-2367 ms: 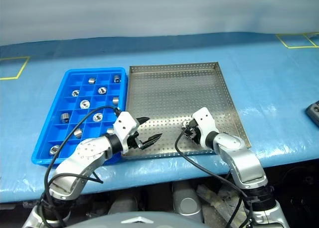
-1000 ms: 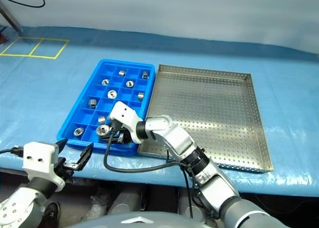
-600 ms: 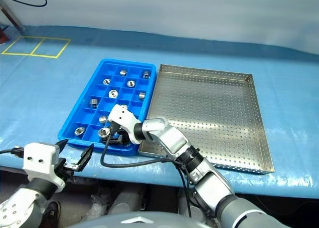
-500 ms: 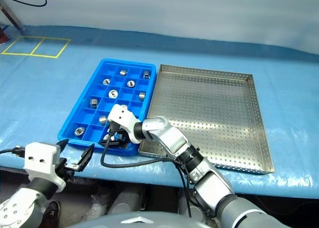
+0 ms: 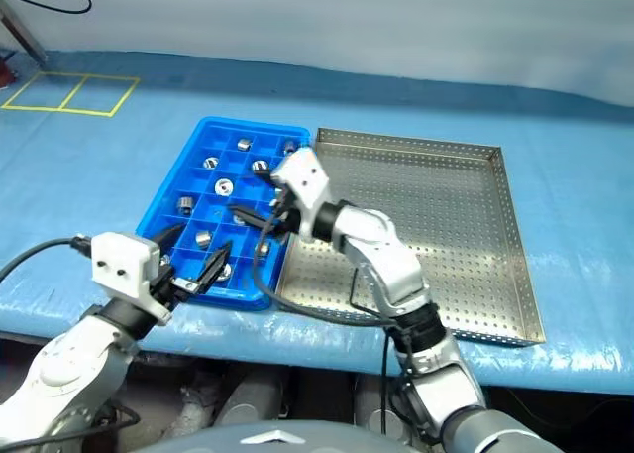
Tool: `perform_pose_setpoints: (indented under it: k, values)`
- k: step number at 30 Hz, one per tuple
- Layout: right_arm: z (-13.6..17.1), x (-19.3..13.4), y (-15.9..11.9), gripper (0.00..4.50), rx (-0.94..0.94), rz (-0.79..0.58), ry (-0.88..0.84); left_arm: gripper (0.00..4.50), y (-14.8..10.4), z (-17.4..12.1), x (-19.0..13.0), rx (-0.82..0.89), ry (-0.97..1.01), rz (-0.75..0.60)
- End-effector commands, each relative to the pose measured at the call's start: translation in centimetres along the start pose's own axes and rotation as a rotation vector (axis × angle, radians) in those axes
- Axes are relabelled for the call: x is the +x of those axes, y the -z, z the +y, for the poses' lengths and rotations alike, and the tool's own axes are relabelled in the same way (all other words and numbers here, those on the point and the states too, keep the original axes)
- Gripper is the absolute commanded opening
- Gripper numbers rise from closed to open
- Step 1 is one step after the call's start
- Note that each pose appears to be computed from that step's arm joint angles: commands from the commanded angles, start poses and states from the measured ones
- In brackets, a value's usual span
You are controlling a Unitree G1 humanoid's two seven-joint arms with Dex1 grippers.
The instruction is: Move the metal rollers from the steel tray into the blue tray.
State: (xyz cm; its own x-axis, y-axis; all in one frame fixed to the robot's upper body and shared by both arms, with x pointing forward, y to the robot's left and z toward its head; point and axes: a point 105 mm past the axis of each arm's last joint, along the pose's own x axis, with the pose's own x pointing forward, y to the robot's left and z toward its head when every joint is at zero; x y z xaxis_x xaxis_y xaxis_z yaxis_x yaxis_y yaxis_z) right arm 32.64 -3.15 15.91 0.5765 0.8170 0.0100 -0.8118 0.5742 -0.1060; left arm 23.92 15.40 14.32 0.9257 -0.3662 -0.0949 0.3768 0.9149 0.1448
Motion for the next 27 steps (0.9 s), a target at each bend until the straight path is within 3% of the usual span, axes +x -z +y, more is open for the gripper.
perform_pose_setpoints:
  k: [1, 6, 9, 15, 17, 20, 27]
  values:
    - [-4.0, -3.6, 0.0, 3.63, -0.074, 0.056, 0.164, 4.12, -0.7, 0.2, 1.7, 0.041, 0.055, -0.042]
    - [-6.6, -7.3, 2.6, 3.63, -0.055, 0.180, 0.239, 4.12, -1.1, 0.6, 4.5, 0.061, 0.113, -0.081]
    - [-6.7, -8.6, 4.2, 4.49, -0.044, 0.248, 0.224, 4.12, -1.1, 0.7, 6.2, 0.073, 0.132, -0.092]
    - [-5.9, -9.2, 4.9, 4.49, -0.085, 0.293, 0.199, 4.12, 0.2, -0.2, 7.6, 0.067, 0.222, -0.051]
    - [-5.7, -9.2, 4.6, 4.50, -0.084, 0.276, 0.195, 4.45, 0.7, -0.6, 7.6, 0.061, 0.259, -0.033]
    - [-5.2, -9.1, 4.2, 4.50, -0.088, 0.251, 0.181, 4.49, 1.2, -0.6, 7.7, 0.054, 0.257, -0.013]
    - [-4.5, -9.2, 4.0, 4.50, -0.087, 0.229, 0.124, 4.49, 0.9, -1.0, 7.6, 0.069, 0.277, -0.024]
